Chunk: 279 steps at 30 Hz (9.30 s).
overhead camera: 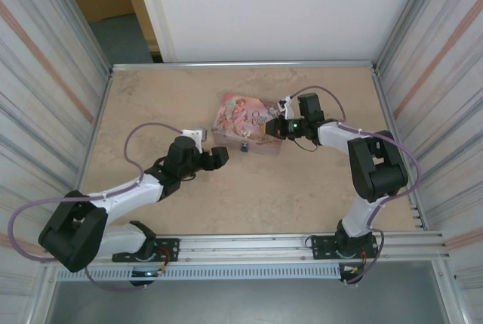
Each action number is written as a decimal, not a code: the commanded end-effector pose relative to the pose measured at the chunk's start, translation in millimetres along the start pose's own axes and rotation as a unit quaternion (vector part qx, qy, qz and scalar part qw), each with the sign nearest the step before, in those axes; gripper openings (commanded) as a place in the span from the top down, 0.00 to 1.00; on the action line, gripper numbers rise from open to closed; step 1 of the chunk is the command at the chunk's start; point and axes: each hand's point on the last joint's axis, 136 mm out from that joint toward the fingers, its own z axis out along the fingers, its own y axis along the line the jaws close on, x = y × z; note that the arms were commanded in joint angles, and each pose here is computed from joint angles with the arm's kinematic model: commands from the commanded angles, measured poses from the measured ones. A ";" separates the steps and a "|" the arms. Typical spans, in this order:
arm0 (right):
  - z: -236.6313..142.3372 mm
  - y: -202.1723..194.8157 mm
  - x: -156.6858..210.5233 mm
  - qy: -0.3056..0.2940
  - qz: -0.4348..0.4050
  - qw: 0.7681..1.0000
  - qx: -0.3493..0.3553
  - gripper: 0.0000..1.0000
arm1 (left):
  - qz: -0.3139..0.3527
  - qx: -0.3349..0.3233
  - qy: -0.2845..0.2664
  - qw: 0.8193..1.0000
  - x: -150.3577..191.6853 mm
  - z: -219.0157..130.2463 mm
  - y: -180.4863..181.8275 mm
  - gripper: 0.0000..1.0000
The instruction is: Unlock a padlock with a key
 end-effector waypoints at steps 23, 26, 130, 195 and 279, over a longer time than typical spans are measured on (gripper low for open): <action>17.6 -10.6 44.6 0.054 0.043 0.997 0.033 1.00 | 0.111 -0.023 0.084 0.990 30.4 68.5 -16.3 0.29; 16.8 -7.8 42.9 0.053 0.041 0.997 0.029 1.00 | 0.108 -0.026 0.081 0.991 28.6 76.2 -15.8 0.31; -27.4 18.7 141.9 -0.085 -0.325 0.921 0.197 1.00 | -0.157 0.076 0.197 0.965 16.9 57.0 -98.0 0.94; -3.2 18.5 100.9 -0.156 -0.308 0.922 0.172 1.00 | -0.163 0.093 0.192 0.963 10.4 50.8 -106.4 0.94; 32.3 9.3 88.8 -0.144 -0.311 0.931 0.129 1.00 | -0.209 0.120 0.248 0.938 50.9 85.8 -99.0 0.88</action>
